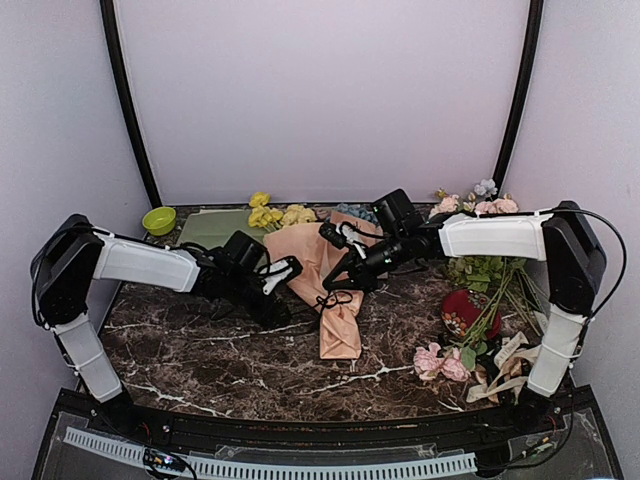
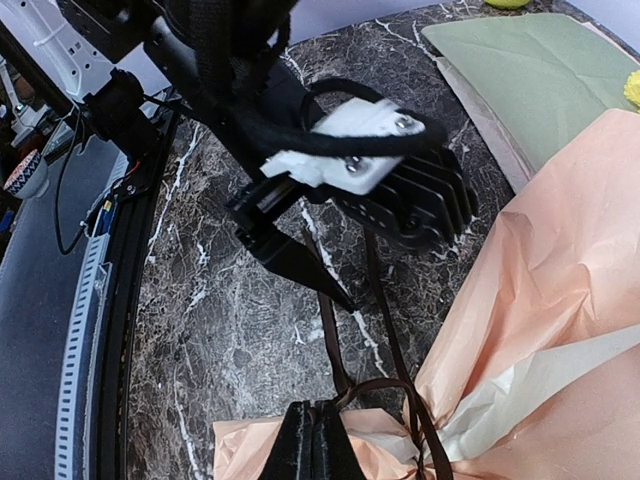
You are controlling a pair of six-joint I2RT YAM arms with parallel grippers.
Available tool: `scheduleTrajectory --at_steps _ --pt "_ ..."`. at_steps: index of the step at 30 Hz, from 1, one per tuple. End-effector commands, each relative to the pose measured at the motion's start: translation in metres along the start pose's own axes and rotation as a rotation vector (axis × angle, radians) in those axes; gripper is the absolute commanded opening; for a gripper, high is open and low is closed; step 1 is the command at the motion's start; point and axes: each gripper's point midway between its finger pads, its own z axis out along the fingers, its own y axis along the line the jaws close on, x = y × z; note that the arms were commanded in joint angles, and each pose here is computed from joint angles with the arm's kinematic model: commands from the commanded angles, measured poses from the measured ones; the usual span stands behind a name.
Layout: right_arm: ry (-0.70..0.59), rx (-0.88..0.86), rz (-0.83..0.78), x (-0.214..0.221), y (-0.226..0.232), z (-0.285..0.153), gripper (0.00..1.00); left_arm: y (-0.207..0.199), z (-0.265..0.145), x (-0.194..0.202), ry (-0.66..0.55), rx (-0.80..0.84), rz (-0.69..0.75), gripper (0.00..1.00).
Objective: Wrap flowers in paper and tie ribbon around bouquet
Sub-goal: Cross the half-tied ribbon over the folded bouquet.
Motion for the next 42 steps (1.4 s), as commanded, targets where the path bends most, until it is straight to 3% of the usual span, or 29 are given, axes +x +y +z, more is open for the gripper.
scheduleTrajectory --at_steps 1,6,14,15,20,25,31,38,42 --pt "-0.018 -0.001 0.006 -0.006 -0.002 -0.002 0.0 0.006 0.015 -0.008 -0.024 -0.023 0.079 0.69" --pt "-0.019 0.004 0.007 -0.008 -0.003 -0.002 0.0 -0.004 0.026 -0.003 -0.03 0.026 0.067 0.6" --pt "-0.021 0.004 0.009 -0.01 -0.002 -0.004 0.0 -0.002 0.028 0.002 -0.013 0.006 0.073 0.02" --pt "-0.023 0.008 0.012 -0.011 -0.002 -0.004 0.0 -0.005 0.026 0.001 -0.014 0.019 0.073 0.0" --pt "-0.037 0.029 0.026 -0.019 -0.006 -0.006 0.0 -0.03 0.0 -0.017 -0.09 0.12 0.087 0.0" --pt "-0.057 0.088 0.059 -0.03 -0.022 -0.008 0.0 -0.079 -0.032 -0.032 -0.135 0.252 0.22 0.0" --pt "-0.07 0.093 0.117 -0.034 -0.037 -0.007 0.0 -0.106 -0.066 -0.057 -0.218 0.367 0.289 0.0" --pt "-0.071 0.102 0.121 -0.037 -0.041 -0.005 0.0 -0.141 -0.082 -0.108 -0.364 0.481 0.377 0.0" --pt "-0.07 0.114 0.119 -0.038 -0.04 -0.009 0.0 -0.149 -0.068 -0.112 -0.327 0.521 0.386 0.0"
